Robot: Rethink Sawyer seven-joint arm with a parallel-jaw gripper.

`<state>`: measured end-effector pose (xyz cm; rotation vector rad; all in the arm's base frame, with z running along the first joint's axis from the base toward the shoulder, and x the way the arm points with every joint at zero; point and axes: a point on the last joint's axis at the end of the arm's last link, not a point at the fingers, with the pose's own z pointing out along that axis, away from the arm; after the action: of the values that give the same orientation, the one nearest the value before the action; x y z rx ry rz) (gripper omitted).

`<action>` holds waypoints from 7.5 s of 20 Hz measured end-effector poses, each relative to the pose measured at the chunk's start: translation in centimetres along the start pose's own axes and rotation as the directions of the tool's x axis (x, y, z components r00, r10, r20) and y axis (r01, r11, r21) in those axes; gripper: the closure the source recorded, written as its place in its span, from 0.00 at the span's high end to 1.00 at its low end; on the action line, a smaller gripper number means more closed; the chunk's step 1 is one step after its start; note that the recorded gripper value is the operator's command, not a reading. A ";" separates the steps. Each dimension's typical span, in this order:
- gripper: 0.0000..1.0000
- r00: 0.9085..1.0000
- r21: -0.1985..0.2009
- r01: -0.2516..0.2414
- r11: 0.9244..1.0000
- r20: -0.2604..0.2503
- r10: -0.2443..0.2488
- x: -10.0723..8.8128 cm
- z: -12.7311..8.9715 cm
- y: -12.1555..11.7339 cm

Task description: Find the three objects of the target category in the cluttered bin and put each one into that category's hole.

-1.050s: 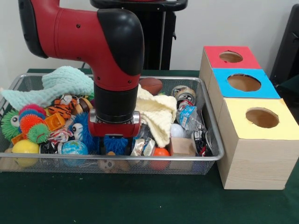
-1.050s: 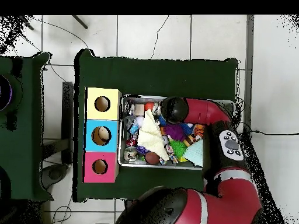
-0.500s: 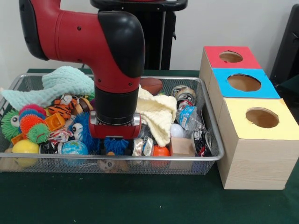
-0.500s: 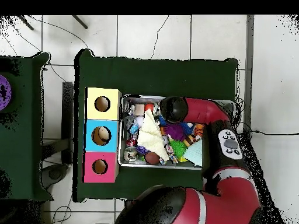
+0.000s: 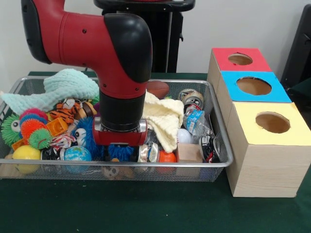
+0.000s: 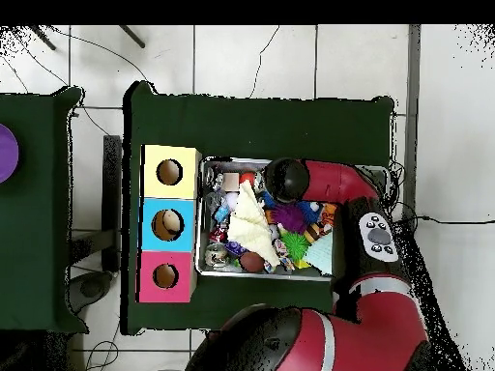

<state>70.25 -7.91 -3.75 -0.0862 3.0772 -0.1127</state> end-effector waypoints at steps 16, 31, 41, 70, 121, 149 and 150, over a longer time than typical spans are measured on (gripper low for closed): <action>1.00 0.992 0.004 0.004 1.000 -0.123 -0.003 -1.5 0.5 0.0; 1.00 0.981 -0.006 -0.005 1.000 -0.192 0.004 -2.4 0.9 -0.2; 1.00 0.996 -0.009 -0.006 1.000 -0.092 0.006 -1.3 0.6 -0.2; 1.00 1.000 -0.014 0.001 1.000 0.017 -0.001 -0.2 0.4 -0.3; 0.00 0.999 -0.013 0.027 1.000 0.045 -0.026 -0.2 0.4 -0.2; 0.00 0.993 -0.005 0.054 0.999 0.102 -0.054 0.5 0.1 1.5; 0.00 0.993 -0.005 0.054 0.999 0.102 -0.053 0.5 0.1 1.5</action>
<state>69.67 -6.46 -4.01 -0.1698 2.9742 -0.0957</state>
